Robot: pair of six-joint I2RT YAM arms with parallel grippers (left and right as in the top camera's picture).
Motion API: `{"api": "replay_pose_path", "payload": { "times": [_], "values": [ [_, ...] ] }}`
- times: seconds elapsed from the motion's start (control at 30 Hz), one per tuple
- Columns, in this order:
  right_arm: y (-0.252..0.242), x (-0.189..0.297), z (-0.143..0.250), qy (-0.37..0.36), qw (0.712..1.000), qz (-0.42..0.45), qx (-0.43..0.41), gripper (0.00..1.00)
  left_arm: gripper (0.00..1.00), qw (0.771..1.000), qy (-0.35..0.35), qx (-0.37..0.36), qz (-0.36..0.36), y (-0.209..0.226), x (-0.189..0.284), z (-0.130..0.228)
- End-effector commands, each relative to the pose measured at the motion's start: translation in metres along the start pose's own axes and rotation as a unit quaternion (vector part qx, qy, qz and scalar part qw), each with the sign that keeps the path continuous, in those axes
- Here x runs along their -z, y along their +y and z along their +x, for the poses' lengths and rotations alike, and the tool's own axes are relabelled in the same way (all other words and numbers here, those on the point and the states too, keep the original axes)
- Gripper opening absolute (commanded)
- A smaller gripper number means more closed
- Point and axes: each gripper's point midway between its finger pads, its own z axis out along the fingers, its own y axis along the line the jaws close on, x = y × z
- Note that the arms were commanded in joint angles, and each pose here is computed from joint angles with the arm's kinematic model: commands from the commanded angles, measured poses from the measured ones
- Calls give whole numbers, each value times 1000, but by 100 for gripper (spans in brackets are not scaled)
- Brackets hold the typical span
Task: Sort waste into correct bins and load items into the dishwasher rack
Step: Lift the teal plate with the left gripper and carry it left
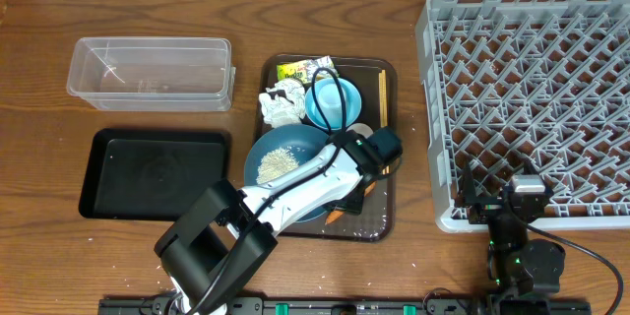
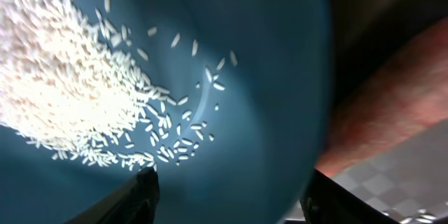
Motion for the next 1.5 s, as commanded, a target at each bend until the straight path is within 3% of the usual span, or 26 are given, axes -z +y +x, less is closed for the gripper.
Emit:
{"api": "replay_pose_path", "payload": {
  "times": [0.0,0.1,0.37,0.5,0.77,1.47],
  "values": [
    [-1,0,1,0,1000,2,-3,99,64,1000,5,10,-5,1,-5,3],
    [-1,0,1,0,1000,2,-4,99,62,1000,1,11,-1,0,-5,1],
    [-1,0,1,0,1000,2,-4,99,45,1000,2,11,3,-2,-5,1],
    [-1,0,1,0,1000,2,-4,99,28,1000,7,11,10,-5,-5,3],
    [-1,0,1,0,1000,2,-3,99,6,1000,-3,12,20,-5,4,0],
    [-1,0,1,0,1000,2,-4,99,6,981,-153,18,122,16,119,-9]
  ]
}}
